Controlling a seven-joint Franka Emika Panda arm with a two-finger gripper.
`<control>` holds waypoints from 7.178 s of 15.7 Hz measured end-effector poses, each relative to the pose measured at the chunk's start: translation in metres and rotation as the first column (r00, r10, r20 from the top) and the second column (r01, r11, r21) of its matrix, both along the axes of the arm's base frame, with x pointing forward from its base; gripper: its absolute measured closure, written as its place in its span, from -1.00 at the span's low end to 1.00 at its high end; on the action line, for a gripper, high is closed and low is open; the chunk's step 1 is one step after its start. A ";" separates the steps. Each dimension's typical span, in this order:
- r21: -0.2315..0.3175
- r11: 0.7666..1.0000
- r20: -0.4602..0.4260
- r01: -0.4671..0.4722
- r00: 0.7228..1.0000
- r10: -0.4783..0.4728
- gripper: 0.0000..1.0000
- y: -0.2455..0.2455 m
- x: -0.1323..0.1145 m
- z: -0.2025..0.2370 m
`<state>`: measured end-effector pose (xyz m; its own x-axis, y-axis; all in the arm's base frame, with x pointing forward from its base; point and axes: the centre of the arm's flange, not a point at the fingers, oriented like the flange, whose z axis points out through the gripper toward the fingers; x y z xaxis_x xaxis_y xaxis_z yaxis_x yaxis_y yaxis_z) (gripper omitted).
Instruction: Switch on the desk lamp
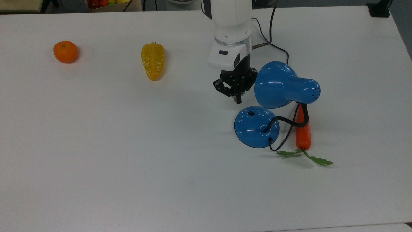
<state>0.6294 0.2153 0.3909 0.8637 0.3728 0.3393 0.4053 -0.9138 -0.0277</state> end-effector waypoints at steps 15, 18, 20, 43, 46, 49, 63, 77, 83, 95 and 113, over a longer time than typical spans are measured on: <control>0.023 0.999 0.042 -0.042 0.998 0.041 0.98 0.033 0.001 -0.041; 0.024 0.999 0.047 -0.046 0.998 0.045 0.98 0.036 0.001 -0.047; 0.023 0.999 0.043 -0.047 0.998 0.046 0.98 0.036 0.001 -0.052; -0.012 0.996 0.079 -0.088 0.993 0.088 0.98 0.041 0.003 -0.062; -0.007 0.996 0.099 -0.090 0.991 0.090 0.98 0.043 0.004 -0.065; -0.006 0.996 0.102 -0.090 0.991 0.090 0.98 0.043 0.004 -0.065; -0.038 0.996 0.004 -0.084 0.996 0.085 0.97 0.030 -0.004 -0.026; -0.104 0.995 -0.197 0.002 0.980 -0.023 -0.98 -0.049 -0.048 0.097; -0.105 0.975 -0.241 0.197 0.946 -0.217 -1.00 -0.059 -0.080 0.149; -0.112 0.945 -0.265 0.306 0.908 -0.325 -1.00 -0.146 -0.088 0.208; -0.081 0.977 -0.230 0.197 0.950 -0.210 -1.00 -0.162 -0.077 0.207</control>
